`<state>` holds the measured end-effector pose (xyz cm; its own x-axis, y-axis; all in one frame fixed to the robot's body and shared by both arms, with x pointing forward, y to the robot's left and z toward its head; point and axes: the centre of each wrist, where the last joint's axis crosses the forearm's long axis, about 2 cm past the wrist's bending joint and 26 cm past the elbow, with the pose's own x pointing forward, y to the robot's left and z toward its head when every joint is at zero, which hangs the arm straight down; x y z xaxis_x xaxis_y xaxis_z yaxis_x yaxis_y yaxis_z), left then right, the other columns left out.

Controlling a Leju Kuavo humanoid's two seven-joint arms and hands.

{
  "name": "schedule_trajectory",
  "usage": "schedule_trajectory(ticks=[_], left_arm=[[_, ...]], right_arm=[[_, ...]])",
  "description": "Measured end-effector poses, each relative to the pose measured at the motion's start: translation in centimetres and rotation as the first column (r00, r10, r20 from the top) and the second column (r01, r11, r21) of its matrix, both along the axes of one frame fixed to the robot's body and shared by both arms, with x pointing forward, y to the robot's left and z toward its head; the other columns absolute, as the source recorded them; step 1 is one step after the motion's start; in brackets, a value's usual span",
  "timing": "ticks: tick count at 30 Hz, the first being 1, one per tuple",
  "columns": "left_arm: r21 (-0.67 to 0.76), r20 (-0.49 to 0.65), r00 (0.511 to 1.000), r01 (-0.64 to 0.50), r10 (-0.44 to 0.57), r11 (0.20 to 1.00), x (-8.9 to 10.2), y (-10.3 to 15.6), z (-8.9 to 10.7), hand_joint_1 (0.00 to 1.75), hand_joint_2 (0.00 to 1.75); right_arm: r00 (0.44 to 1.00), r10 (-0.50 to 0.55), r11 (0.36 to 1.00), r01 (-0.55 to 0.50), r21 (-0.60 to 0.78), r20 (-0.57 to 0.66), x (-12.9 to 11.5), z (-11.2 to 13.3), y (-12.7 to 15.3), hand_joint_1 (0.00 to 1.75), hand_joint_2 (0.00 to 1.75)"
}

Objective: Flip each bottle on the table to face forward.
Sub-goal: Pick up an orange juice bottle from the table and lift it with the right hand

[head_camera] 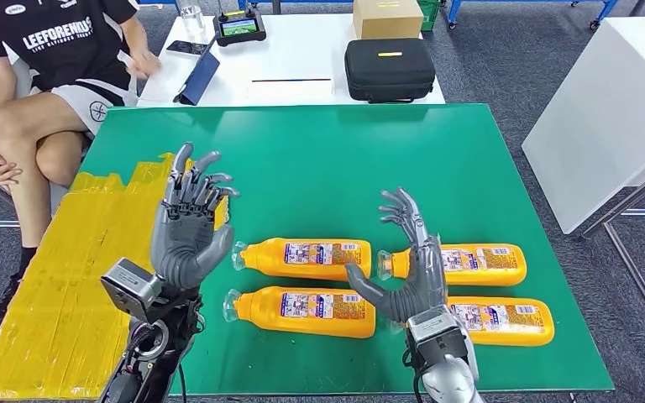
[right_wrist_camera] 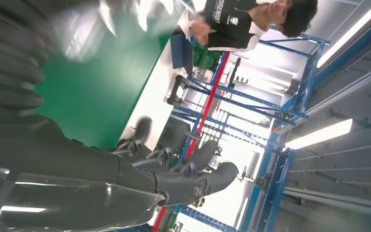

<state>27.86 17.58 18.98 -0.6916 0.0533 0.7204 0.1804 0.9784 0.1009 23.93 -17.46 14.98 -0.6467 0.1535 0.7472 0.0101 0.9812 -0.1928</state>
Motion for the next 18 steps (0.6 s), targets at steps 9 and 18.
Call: schedule_trajectory(ticks=[9,18], left_arm=[[-0.007,0.001,1.0,-0.024,0.024,1.0,0.1,0.0,0.2,0.0,1.75],[0.029,-0.002,0.997,-0.083,0.083,0.996,0.4,-0.2,0.4,0.0,1.75]], right_arm=[[0.986,-0.165,0.972,0.169,-0.163,0.041,1.0,1.0,-0.5,0.0,0.0],[0.946,-0.325,0.746,0.254,-0.615,-0.004,3.3,-0.1,-2.0,0.0,1.75]])
